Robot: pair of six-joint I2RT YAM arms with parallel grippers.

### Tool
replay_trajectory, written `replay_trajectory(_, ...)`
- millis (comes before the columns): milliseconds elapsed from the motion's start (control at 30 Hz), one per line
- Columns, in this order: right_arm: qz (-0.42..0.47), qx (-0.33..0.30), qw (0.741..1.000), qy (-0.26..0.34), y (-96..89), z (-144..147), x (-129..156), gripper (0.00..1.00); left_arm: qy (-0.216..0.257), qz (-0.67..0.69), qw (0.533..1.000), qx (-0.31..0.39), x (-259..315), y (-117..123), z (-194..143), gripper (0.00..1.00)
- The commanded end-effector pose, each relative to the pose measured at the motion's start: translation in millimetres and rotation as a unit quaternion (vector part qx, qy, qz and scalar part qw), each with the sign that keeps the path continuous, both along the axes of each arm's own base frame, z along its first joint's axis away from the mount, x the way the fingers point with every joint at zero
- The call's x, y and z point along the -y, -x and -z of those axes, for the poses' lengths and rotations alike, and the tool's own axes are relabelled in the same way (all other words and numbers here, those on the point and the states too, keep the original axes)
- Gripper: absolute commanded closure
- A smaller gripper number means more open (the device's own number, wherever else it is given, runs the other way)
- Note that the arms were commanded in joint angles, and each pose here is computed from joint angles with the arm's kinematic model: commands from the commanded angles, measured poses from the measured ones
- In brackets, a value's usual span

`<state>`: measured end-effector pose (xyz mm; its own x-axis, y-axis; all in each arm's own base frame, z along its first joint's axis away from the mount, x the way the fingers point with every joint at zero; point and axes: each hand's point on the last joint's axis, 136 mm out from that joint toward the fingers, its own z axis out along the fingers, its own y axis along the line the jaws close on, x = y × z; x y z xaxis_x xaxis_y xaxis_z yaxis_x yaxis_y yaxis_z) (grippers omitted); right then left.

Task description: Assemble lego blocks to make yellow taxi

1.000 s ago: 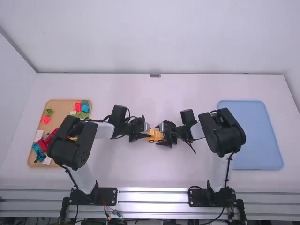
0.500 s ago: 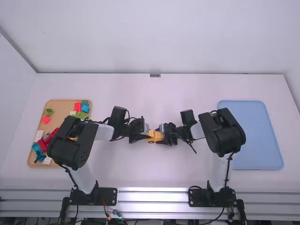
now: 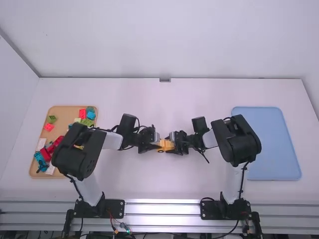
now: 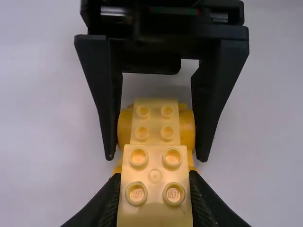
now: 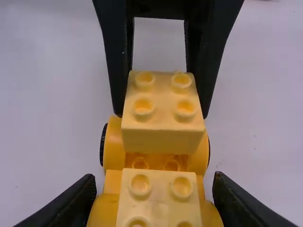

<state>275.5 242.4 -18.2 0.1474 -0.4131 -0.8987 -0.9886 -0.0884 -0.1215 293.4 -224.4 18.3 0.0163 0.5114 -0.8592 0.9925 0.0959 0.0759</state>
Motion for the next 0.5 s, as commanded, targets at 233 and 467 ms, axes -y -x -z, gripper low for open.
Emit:
replay_trajectory(233,-0.001,-0.009,1.000,0.003,1.9,5.2,-0.8,0.41,0.002,0.013,1.000,-0.024,5.5,9.9,12.3,0.89)
replay_trajectory(467,-0.014,-0.005,1.000,0.007,7.4,6.4,-7.4,0.41,-0.002,0.020,1.000,-0.008,12.8,9.6,11.7,0.89)
